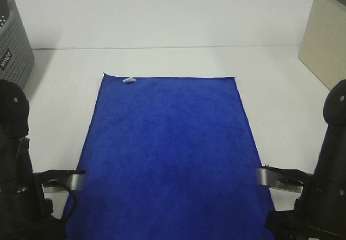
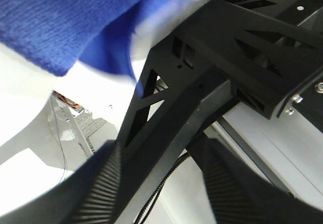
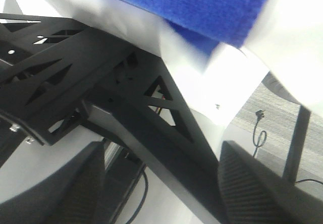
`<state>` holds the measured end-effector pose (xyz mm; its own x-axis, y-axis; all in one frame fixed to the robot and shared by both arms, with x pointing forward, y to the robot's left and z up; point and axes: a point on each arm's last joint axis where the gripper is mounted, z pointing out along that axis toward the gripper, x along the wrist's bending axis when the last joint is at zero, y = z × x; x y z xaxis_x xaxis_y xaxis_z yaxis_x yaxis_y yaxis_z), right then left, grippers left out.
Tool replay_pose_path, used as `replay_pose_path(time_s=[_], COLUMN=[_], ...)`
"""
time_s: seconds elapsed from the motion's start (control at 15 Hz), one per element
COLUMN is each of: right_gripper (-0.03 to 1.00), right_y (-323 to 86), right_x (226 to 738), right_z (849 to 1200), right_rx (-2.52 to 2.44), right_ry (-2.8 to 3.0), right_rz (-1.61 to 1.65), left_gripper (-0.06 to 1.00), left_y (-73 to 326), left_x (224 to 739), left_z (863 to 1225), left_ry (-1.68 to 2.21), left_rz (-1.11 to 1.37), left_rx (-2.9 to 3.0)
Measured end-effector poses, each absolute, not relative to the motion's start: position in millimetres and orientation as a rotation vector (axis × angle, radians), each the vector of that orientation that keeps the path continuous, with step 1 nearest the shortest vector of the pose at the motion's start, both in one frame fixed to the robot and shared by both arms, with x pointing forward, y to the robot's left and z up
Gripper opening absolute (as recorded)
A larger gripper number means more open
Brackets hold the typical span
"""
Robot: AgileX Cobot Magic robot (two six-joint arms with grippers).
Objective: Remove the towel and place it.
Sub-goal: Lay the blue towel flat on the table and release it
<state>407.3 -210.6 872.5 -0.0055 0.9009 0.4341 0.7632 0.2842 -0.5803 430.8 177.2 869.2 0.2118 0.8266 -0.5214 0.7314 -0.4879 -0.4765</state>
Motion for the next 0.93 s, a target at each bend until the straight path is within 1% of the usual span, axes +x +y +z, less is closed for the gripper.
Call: replay_pose_path(time_s=[0.07,0.13,0.27,0.4,0.73,0.93], right_gripper=[0.65,0.65,0.65,0.65,0.65,0.64], right_y=[-209,-209,-208,-204,-197,-215], right_x=[407,407,407,419,464,505], right_z=[874,874,876,885,928,957], right_rx=[-1.507,-1.508,-1.503,-1.485,-1.581,-1.680], right_ry=[-1.766,-1.756,-1.749,-1.772,-1.906,-1.908], right_rz=[0.222,0.218,0.213,0.175,-0.020,-0.178], left_gripper=[0.57,0.60,0.61,0.61,0.61,0.61], left_y=[177,177,176,173,157,146], left_x=[430,430,431,438,480,516], left_z=[870,870,872,876,896,921], left_ry=[-1.512,-1.509,-1.505,-1.496,-1.528,-1.565], left_rz=[1.153,1.158,1.162,1.168,1.069,0.908], left_rx=[-2.336,-2.332,-2.336,-2.354,-2.537,-2.670])
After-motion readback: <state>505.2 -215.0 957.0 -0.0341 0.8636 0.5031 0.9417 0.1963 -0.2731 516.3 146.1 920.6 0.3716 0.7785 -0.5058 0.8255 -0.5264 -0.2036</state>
